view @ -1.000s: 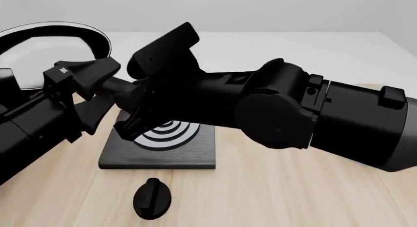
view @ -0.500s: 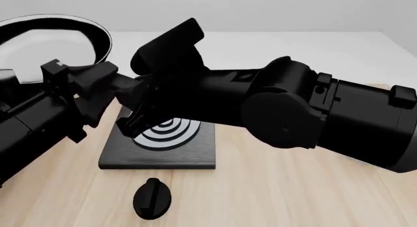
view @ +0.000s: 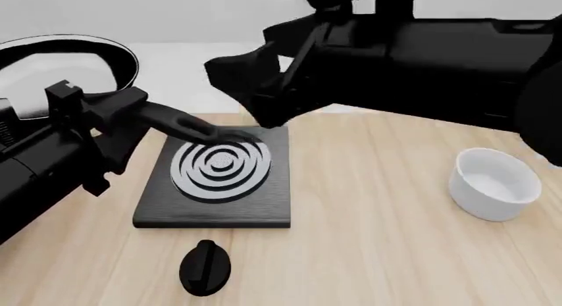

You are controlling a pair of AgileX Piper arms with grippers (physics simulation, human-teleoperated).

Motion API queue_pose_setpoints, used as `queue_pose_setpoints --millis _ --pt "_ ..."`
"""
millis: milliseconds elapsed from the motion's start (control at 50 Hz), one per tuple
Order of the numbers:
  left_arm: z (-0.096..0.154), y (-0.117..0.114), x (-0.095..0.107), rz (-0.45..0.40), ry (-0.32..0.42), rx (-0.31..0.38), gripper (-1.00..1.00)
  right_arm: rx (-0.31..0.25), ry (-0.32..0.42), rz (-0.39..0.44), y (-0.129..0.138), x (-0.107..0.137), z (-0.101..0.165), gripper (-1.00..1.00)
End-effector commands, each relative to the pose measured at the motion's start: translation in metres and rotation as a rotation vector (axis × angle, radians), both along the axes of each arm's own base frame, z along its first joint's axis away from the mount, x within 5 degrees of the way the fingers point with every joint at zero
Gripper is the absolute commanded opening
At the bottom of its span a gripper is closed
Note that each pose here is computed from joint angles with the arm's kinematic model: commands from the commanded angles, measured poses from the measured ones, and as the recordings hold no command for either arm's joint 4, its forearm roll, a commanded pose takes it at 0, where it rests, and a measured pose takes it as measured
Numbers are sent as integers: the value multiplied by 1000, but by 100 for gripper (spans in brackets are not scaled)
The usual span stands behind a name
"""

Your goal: Put the frying pan on the cabinet shelf.

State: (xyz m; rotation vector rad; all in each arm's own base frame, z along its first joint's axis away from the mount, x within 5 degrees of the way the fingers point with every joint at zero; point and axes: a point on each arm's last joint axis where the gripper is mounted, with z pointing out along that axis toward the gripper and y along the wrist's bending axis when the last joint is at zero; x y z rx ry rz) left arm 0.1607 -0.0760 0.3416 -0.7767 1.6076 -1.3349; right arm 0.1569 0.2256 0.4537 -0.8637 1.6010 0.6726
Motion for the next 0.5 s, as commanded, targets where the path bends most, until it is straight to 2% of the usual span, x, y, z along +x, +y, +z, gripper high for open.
queue_pose_setpoints --millis 20,100,220,300,360,500 --pt "11 6 -4 15 -110 131 -100 102 -100 -164 -97 -31 48 100" --pt "14 10 -5 31 -117 143 -100 88 -147 -238 -127 -45 52 100" --pt "13 17 -5 71 -117 117 -100 94 -118 -341 -157 -61 31 100" --pt "16 21 -5 94 -117 105 -100 74 -92 -348 -159 -61 15 100" --pt "14 23 -3 111 -115 98 -100 96 -89 -356 -162 -65 17 100" --pt "26 28 2 147 -128 108 -100 113 -83 -343 -160 -66 19 100"
